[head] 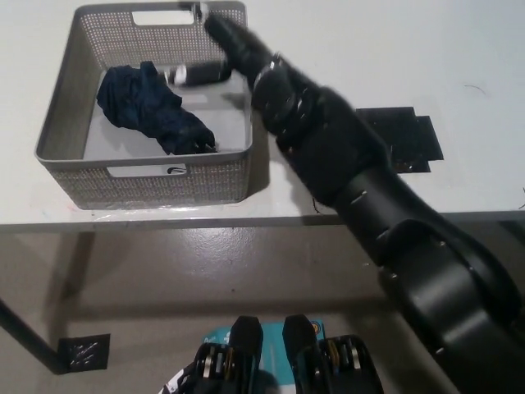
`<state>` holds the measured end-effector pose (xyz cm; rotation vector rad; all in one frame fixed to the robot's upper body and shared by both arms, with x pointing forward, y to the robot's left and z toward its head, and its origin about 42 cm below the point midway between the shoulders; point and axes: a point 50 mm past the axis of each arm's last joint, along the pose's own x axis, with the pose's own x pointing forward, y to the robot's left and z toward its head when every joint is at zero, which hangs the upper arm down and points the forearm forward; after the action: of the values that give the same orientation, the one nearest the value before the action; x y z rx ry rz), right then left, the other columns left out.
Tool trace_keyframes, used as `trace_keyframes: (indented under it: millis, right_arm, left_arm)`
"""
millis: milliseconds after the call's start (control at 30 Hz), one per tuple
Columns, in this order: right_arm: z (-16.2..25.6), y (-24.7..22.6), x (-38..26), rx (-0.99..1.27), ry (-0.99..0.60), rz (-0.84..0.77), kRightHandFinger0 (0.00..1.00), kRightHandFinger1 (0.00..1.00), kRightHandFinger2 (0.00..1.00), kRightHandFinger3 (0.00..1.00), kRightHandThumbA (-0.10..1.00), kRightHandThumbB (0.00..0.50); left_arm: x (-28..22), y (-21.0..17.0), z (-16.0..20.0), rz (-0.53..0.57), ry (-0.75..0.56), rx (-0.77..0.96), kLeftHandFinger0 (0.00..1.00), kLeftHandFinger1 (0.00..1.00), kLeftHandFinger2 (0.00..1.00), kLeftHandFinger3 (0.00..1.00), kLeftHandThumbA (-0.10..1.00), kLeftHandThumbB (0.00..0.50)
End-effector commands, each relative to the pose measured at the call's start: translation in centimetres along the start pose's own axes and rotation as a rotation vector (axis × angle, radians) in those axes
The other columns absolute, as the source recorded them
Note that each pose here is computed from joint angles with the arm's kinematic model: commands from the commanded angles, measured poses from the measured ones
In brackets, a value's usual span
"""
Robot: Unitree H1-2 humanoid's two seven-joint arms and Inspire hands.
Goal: Use the right hand to pick up a umbrella on the right side and place it into a container on the lft side
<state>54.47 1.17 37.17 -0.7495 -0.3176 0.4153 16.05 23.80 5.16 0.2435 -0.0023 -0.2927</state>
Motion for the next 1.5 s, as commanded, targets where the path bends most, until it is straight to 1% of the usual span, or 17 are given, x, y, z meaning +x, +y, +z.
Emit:
trace_keyframes:
  millis: [0,100,167,300,333,433,500,600,667,833,1000,1067,1100,1233,1300,1433,1467]
  right_arm:
    - [5.5,-7.6,-1.7,0.14,-0.239,-0.133,1.0,1.0,1.0,1.0,1.0,0.487]
    - [5.8,-10.4,-4.0,0.172,-0.306,-0.189,1.0,1.0,1.0,1.0,1.0,0.469]
    - [5.5,-12.2,-5.8,0.216,-0.349,-0.232,1.0,1.0,1.0,1.0,1.0,0.483]
    - [4.0,-13.7,-10.1,0.284,-0.43,-0.288,1.0,1.0,1.0,1.0,1.0,0.44]
    - [3.3,-13.8,-12.0,0.296,-0.446,-0.304,1.0,1.0,1.0,1.0,1.0,0.406]
    - [2.7,-13.8,-17.0,0.283,-0.516,-0.348,1.0,1.0,1.0,1.0,1.0,0.392]
    - [2.9,-13.7,-20.8,0.294,-0.577,-0.384,1.0,1.0,1.0,1.0,1.0,0.425]
    - [3.3,-12.8,-26.2,0.318,-0.687,-0.434,1.0,1.0,1.0,1.0,1.0,0.416]
    - [3.4,-11.2,-30.3,0.324,-0.745,-0.456,1.0,1.0,1.0,1.0,1.0,0.446]
    - [3.4,-7.1,-36.7,0.315,-0.786,-0.467,1.0,1.0,1.0,1.0,1.0,0.469]
    - [1.6,-3.8,-39.9,0.398,-0.747,-0.469,1.0,1.0,1.0,1.0,1.0,0.444]
    - [0.5,-2.2,-41.3,0.434,-0.684,-0.455,1.0,1.0,1.0,1.0,1.0,0.427]
    - [0.0,-1.4,-41.8,0.461,-0.652,-0.451,1.0,1.0,1.0,1.0,1.0,0.439]
    - [-3.5,2.1,-42.9,0.485,-0.522,-0.437,1.0,1.0,1.0,1.0,1.0,0.389]
    - [-4.5,3.0,-43.2,0.494,-0.467,-0.432,1.0,1.0,1.0,1.0,1.0,0.408]
    - [-9.0,6.8,-44.4,0.503,-0.296,-0.401,1.0,1.0,1.0,1.0,1.0,0.361]
    - [-10.6,8.2,-45.0,0.53,-0.229,-0.387,1.0,1.0,1.0,1.0,1.0,0.38]
  left_arm:
    - [0.0,0.5,0.8,-0.029,-0.025,0.024,1.0,1.0,1.0,1.0,1.0,0.044]
    - [-0.1,0.5,0.8,-0.03,-0.024,0.021,1.0,1.0,1.0,1.0,1.0,0.01]
    - [-0.2,0.5,0.7,-0.028,-0.021,0.022,1.0,1.0,1.0,1.0,1.0,0.0]
    - [-0.8,0.6,0.5,-0.02,-0.006,0.027,1.0,1.0,1.0,1.0,1.0,0.003]
    - [-1.0,0.6,0.3,-0.018,-0.003,0.026,1.0,1.0,1.0,1.0,1.0,0.004]
    - [-1.2,0.8,0.2,-0.012,0.008,0.024,1.0,1.0,1.0,1.0,1.0,0.003]
    - [-1.2,0.9,0.2,-0.006,0.015,0.026,1.0,1.0,1.0,1.0,1.0,0.014]
    - [-1.3,1.0,-0.1,0.005,0.016,0.026,1.0,1.0,1.0,1.0,1.0,0.017]
    - [-1.6,0.9,-0.5,0.009,0.023,0.016,1.0,1.0,1.0,1.0,1.0,0.018]
    - [-1.8,1.5,-0.9,0.023,0.03,0.012,1.0,1.0,1.0,1.0,1.0,0.021]
    - [-1.5,1.6,-1.1,0.042,0.034,0.009,1.0,1.0,1.0,1.0,1.0,0.021]
    - [-1.4,1.6,-1.1,0.046,0.037,0.001,1.0,1.0,1.0,1.0,1.0,0.026]
    - [-1.4,1.7,-1.2,0.048,0.037,0.002,1.0,1.0,1.0,1.0,1.0,0.024]
    - [-1.3,1.8,-1.2,0.053,0.042,0.006,1.0,1.0,1.0,1.0,1.0,0.013]
    - [-1.1,1.8,-1.2,0.053,0.04,0.006,1.0,1.0,1.0,1.0,1.0,0.01]
    - [-1.2,2.0,-1.2,0.06,0.046,0.0,1.0,1.0,1.0,1.0,1.0,0.016]
    - [-1.2,2.0,-1.1,0.062,0.051,-0.002,1.0,1.0,1.0,1.0,1.0,0.016]
